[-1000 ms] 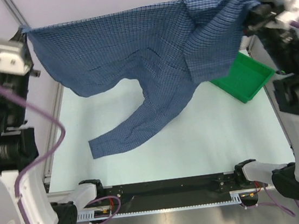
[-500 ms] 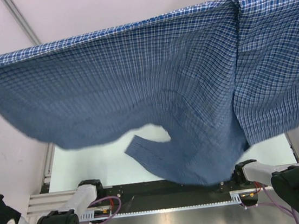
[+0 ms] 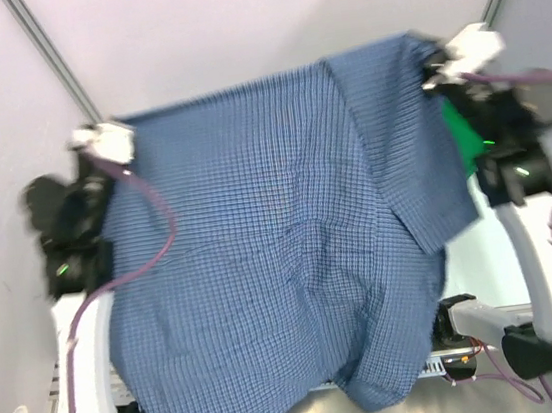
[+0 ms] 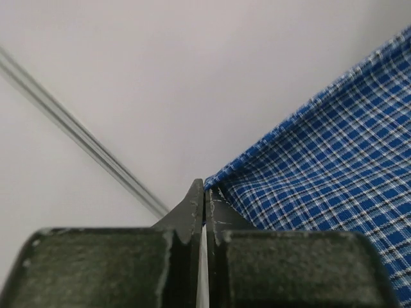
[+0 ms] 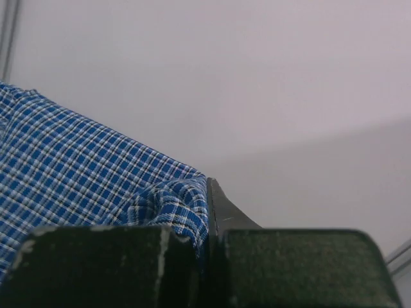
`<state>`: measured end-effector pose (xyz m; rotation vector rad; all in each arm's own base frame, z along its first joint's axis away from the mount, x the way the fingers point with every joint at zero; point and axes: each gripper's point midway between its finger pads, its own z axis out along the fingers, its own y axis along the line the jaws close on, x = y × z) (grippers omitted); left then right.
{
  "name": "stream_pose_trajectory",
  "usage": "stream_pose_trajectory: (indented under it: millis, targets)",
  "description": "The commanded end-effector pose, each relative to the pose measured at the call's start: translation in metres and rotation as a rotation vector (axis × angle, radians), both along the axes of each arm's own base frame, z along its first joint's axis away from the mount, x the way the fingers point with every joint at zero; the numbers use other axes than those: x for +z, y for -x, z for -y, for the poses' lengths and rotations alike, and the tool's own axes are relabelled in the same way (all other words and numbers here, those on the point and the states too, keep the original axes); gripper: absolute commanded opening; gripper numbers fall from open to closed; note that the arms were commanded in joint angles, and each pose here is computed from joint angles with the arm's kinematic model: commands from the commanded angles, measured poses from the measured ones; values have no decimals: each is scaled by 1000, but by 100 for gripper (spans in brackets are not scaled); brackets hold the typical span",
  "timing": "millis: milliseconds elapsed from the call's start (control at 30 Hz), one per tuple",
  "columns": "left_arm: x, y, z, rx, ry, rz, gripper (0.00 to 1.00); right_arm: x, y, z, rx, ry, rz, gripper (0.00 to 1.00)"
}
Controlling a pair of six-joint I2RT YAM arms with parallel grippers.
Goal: Fold and stack the long sleeve shirts
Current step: Flatten the shirt out
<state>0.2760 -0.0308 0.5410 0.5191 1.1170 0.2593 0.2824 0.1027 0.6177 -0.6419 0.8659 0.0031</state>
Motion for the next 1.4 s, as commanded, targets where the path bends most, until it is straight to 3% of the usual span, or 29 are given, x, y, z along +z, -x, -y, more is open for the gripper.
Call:
stream_pose_trajectory:
  millis: [0,67,100,133,267,333,367,400,533,567,633,700,967,1067,1100,1167,1200,1233,1367]
  targets:
    - [-111,-53,-14,78,-120,-161,0,-96,-69,5,-101,61,-155,0]
    - [-151,-74,-12,71,-163,-203,0,-136,-89,-2,-83,92,-229,0]
    - [-194,-84,-11,55,-187,-283,0,-156,-100,-7,-74,104,-258,0]
    - [-212,-90,-8,33,-224,-310,0,-202,-121,-12,-68,123,-353,0]
    - [-334,-134,-16,41,-265,-606,0,-304,-170,-27,-53,177,-536,0]
    - [-363,-151,-22,49,-269,-701,0,-340,-188,-34,-44,203,-597,0]
    - [-403,-161,-36,75,-267,-817,0,-374,-205,-38,-42,224,-658,0]
    - [-395,-177,-41,89,-263,-817,0,-383,-215,-39,-46,233,-665,0]
    - [-434,-209,-65,150,-259,-1006,0,-426,-264,-47,-56,247,-730,0]
    - [-421,-225,-71,175,-261,-985,0,-449,-277,-51,-57,252,-764,0]
    - [-438,-234,-79,188,-268,-1031,0,-440,-304,-56,-75,233,-733,0]
    - [-429,-253,-85,218,-282,-1013,0,-450,-328,-62,-95,225,-726,0]
    - [-442,-306,-103,273,-346,-1039,0,-473,-372,-77,-145,235,-688,0]
    - [-449,-316,-110,307,-358,-1060,2,-485,-378,-79,-186,263,-705,12]
    - [-451,-316,-111,316,-356,-1066,4,-486,-378,-78,-198,270,-708,21]
    - [-454,-316,-115,339,-351,-1079,13,-484,-373,-77,-221,297,-714,31]
    - [-453,-315,-116,346,-334,-1079,16,-482,-372,-74,-231,305,-714,43]
    - [-450,-314,-116,348,-317,-1076,26,-475,-371,-72,-240,308,-707,47]
    - [-423,-307,-116,338,-204,-1041,48,-427,-364,-53,-312,319,-652,66]
